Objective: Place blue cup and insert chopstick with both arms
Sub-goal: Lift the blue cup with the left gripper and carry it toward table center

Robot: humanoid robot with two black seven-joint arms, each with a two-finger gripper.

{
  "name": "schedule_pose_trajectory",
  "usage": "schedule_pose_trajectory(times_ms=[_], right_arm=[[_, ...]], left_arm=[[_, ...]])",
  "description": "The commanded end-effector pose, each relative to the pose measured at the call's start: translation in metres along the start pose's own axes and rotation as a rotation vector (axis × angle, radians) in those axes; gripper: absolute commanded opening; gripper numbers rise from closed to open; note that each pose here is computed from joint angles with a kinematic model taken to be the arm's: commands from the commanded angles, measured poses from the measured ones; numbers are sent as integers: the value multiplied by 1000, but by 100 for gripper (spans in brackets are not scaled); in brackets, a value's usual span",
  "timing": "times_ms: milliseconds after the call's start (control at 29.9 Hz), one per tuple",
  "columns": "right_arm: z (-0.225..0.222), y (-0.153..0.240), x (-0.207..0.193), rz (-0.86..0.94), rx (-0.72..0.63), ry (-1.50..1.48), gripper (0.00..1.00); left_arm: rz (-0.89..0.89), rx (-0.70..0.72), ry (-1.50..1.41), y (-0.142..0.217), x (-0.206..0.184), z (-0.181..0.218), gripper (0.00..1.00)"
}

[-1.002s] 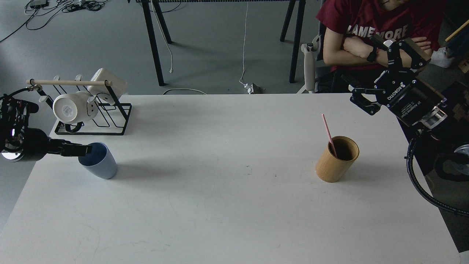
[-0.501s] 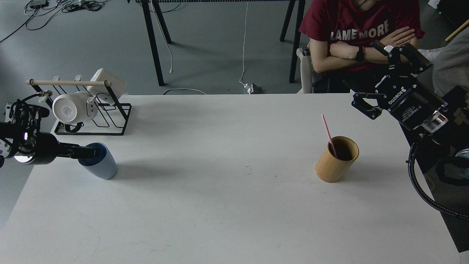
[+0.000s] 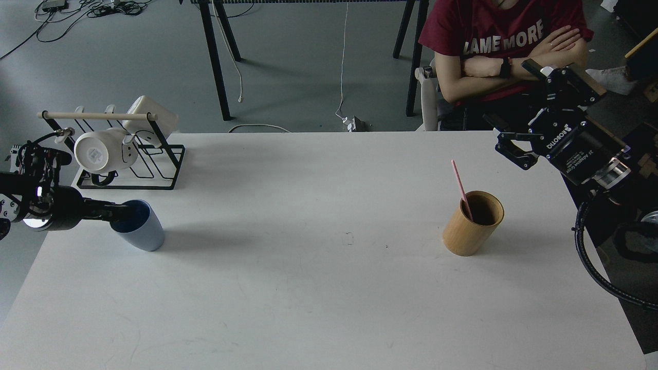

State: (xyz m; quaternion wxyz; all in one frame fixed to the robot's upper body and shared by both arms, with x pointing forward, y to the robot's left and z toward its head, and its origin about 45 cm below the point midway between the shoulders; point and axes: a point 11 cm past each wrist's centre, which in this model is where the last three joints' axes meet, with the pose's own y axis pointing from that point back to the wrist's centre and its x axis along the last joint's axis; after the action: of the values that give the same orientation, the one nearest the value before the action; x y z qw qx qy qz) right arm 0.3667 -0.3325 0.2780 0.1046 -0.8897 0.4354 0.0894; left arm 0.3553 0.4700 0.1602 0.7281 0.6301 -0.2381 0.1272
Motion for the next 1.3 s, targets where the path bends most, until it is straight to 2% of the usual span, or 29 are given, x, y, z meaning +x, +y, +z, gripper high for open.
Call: schedule_pose_trajectory(times_ms=[0, 267, 434, 701, 935, 1069, 1269], right_arm=[[1, 1, 1, 3, -3, 0, 99], [0, 2, 1, 4, -3, 1, 99], [0, 2, 1, 4, -3, 1, 99], [-5, 3, 7, 22, 9, 6, 99], [-36, 8, 35, 111, 99, 37, 99], [-40, 16, 50, 166, 113, 34, 99], [-55, 25, 71, 243, 171, 25, 99]], left_arm=[[-1, 3, -7, 0, -1, -1, 30], [0, 8, -20, 0, -3, -2, 11], [14, 7, -27, 2, -1, -2, 6], [75, -76, -33, 15, 21, 19, 5], [126, -192, -94, 16, 75, 74, 5], [145, -310, -201, -8, 105, 145, 5], [82, -353, -382, -44, 128, 229, 5]])
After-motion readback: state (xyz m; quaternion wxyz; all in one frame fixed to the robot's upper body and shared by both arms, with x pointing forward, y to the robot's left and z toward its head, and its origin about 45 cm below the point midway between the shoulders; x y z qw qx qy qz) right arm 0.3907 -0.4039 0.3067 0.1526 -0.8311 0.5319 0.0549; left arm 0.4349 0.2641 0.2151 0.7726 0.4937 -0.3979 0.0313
